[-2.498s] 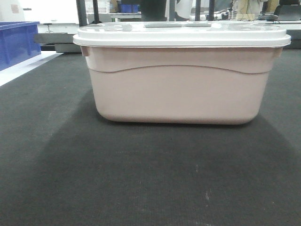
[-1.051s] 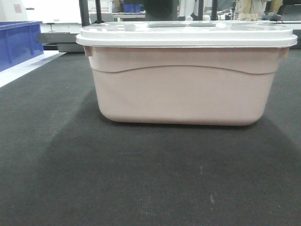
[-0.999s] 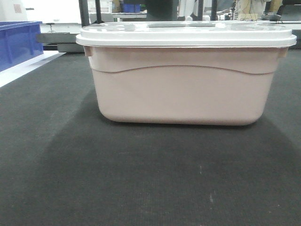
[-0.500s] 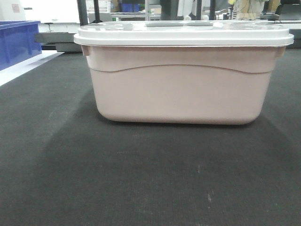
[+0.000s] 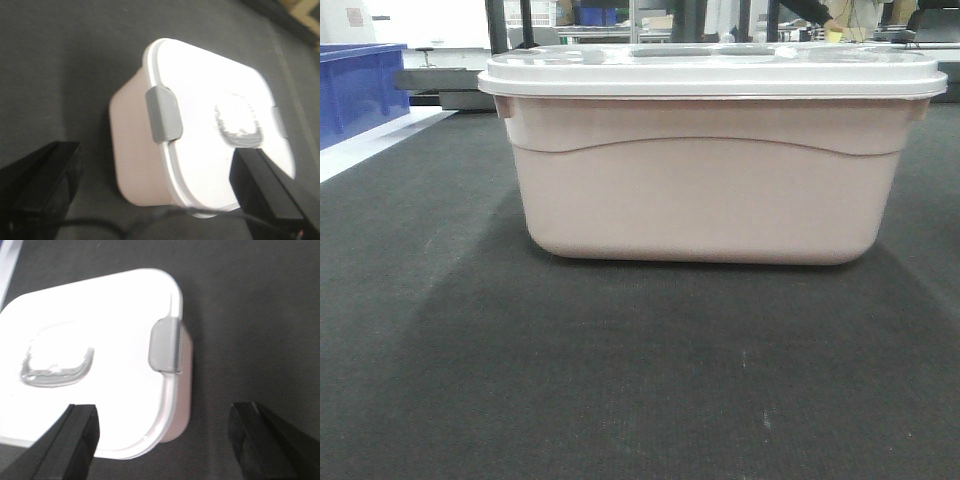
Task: Grab white bin and place on right shelf
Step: 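Close both grippers on the lid handles at opposite ends of the bin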
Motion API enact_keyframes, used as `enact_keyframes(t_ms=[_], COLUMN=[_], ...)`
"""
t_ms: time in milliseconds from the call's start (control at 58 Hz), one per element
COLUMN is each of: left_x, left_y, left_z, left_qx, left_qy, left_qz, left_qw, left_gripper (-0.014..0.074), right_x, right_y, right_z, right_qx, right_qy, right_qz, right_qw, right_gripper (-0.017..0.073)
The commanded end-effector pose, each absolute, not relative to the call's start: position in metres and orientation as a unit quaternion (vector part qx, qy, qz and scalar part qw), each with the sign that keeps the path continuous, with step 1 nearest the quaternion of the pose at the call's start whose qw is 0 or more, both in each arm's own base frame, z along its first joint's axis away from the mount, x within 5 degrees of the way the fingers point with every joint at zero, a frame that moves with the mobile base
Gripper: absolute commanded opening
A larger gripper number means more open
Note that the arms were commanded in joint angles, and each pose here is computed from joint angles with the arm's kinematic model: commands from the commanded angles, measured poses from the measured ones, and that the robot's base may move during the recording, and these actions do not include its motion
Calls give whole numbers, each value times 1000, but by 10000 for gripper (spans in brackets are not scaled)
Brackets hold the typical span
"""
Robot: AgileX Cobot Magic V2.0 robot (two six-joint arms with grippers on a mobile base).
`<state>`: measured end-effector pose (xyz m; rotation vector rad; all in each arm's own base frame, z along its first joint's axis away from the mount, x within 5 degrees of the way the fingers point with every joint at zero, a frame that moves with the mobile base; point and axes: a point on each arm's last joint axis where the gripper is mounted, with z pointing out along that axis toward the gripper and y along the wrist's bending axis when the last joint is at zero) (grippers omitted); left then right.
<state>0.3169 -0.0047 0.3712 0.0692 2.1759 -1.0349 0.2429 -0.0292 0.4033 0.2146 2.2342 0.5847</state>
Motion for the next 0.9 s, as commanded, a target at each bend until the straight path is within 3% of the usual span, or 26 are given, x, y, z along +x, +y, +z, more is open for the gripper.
enact_keyframes(t_ms=[0, 207, 431, 879], left_x=[324, 361, 388, 406], left_y=[-4, 2, 1, -53], left_z=[386, 341, 309, 283], left_qx=[46, 37, -8, -25], left_qy=[790, 755, 703, 675], left_qz=[-474, -555, -633, -685], left_qw=[386, 347, 325, 272], left_gripper=[494, 494, 494, 494], right_x=[251, 288, 328, 368], right_y=[-39, -73, -88, -38], right_z=[416, 386, 341, 302], right_qx=[58, 41, 68, 38], right_qy=[849, 791, 765, 754], right_qz=[295, 451, 515, 567], right_qw=[435, 412, 382, 331], right_gripper=[627, 626, 626, 626])
